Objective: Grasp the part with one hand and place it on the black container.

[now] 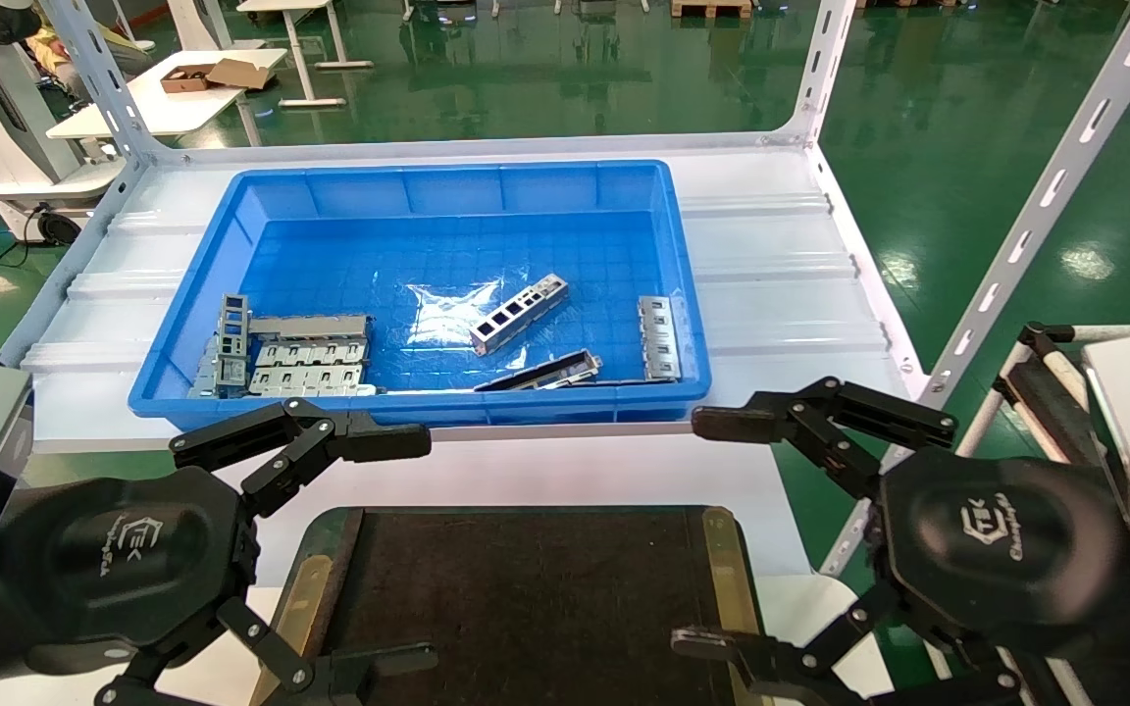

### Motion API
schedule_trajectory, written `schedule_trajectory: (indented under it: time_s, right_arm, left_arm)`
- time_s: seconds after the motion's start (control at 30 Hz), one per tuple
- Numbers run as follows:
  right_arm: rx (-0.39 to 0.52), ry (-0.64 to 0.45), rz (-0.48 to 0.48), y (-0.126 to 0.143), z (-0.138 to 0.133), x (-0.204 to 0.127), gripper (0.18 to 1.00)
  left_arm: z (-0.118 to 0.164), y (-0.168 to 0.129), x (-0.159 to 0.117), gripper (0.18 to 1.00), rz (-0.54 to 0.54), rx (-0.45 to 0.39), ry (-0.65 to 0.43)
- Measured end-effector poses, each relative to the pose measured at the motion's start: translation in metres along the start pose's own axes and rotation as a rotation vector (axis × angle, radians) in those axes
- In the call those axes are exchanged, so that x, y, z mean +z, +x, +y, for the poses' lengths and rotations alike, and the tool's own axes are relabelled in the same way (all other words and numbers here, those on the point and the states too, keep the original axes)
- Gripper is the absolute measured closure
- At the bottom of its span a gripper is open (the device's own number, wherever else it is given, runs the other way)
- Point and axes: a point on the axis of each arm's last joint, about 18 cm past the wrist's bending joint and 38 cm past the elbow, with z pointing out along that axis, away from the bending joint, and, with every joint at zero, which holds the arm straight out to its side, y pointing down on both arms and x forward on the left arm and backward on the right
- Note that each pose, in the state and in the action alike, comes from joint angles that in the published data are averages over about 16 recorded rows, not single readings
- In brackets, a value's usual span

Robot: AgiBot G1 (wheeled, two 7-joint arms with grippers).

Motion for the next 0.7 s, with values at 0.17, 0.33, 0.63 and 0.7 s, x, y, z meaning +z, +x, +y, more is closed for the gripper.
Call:
schedule_trajectory:
  time_s: [0.17, 0.33, 0.63, 0.7]
  right_arm:
    - [0.0, 0.0, 0.0, 0.0, 0.0, 0.0, 0.178]
    - [0.0, 0.0, 0.0, 0.0, 0.0, 0.0, 0.178]
    - [0.0, 0.0, 0.0, 0.0, 0.0, 0.0, 0.178]
    - [0.0, 0.0, 0.0, 0.0, 0.0, 0.0, 0.178]
  left_arm:
    - [0.0, 0.0, 0.0, 0.184, 0.0, 0.0, 0.0]
    - [0.0, 0.0, 0.0, 0.184, 0.0, 0.0, 0.0]
    - [0.0, 0.0, 0.0, 0.184, 0.0, 0.0, 0.0]
    - [0.0, 0.0, 0.0, 0.184, 0.0, 0.0, 0.0]
